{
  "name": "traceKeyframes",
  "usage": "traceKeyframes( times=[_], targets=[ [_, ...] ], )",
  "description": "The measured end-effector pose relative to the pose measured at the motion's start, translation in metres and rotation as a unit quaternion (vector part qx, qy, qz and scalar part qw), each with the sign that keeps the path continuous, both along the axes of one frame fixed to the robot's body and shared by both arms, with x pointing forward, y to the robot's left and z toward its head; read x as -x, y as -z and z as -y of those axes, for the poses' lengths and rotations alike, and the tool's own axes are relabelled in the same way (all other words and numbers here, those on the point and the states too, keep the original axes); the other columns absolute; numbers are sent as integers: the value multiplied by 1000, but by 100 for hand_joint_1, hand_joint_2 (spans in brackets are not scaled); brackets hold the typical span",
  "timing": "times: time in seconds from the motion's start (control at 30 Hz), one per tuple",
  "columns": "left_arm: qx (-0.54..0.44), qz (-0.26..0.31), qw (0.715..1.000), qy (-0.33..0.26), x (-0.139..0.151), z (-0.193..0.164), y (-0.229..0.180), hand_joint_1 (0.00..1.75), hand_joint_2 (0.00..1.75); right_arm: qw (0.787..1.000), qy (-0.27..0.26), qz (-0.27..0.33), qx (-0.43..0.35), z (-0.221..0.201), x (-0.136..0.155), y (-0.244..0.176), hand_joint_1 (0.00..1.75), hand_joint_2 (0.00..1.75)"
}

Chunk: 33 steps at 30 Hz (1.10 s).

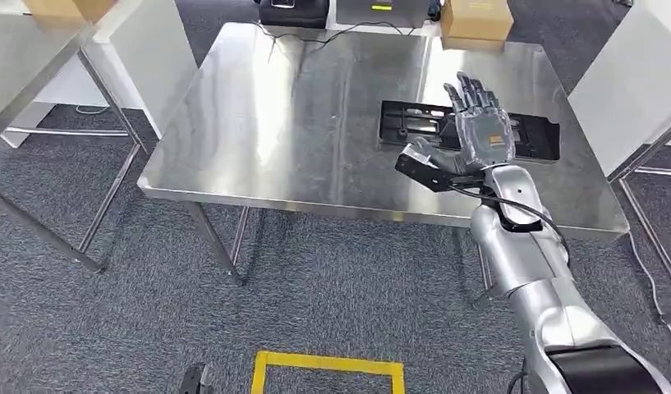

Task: Take the parts from the cabinet and place them on the table.

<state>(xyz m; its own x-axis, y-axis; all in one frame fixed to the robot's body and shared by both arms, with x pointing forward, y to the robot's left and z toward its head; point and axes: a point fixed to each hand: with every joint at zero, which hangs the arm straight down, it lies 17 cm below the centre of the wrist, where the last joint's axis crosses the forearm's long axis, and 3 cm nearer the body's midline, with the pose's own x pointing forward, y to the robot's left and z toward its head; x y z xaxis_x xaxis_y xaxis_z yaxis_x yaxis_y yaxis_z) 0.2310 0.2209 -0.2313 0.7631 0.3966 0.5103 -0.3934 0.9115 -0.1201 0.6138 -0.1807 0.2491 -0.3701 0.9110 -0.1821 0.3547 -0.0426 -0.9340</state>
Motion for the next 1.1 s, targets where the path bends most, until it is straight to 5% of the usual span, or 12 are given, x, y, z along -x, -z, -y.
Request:
traceKeyframes(
  times=[0.2,0.43,0.57,0.9,1.0,1.1],
  targets=[
    [-2,1,1000,-5,2,-2,1,0,0,1000,-4,0,-22,5,26,25,0,0],
    [-8,-6,1000,-20,16,-10,6,0,0,995,-20,19,-100,-3,145,75,0,0],
    [-13,-11,1000,-21,22,-15,8,0,0,981,10,-30,-191,7,195,108,0,0],
    [-18,-10,1000,-3,10,-19,6,0,0,914,184,-145,-332,111,199,236,0,0],
    [-19,-9,1000,3,5,-18,4,0,0,873,265,-186,-364,158,212,290,0,0],
    [-21,-8,1000,8,1,-17,3,0,0,813,349,-240,-400,191,254,352,0,0]
  ],
)
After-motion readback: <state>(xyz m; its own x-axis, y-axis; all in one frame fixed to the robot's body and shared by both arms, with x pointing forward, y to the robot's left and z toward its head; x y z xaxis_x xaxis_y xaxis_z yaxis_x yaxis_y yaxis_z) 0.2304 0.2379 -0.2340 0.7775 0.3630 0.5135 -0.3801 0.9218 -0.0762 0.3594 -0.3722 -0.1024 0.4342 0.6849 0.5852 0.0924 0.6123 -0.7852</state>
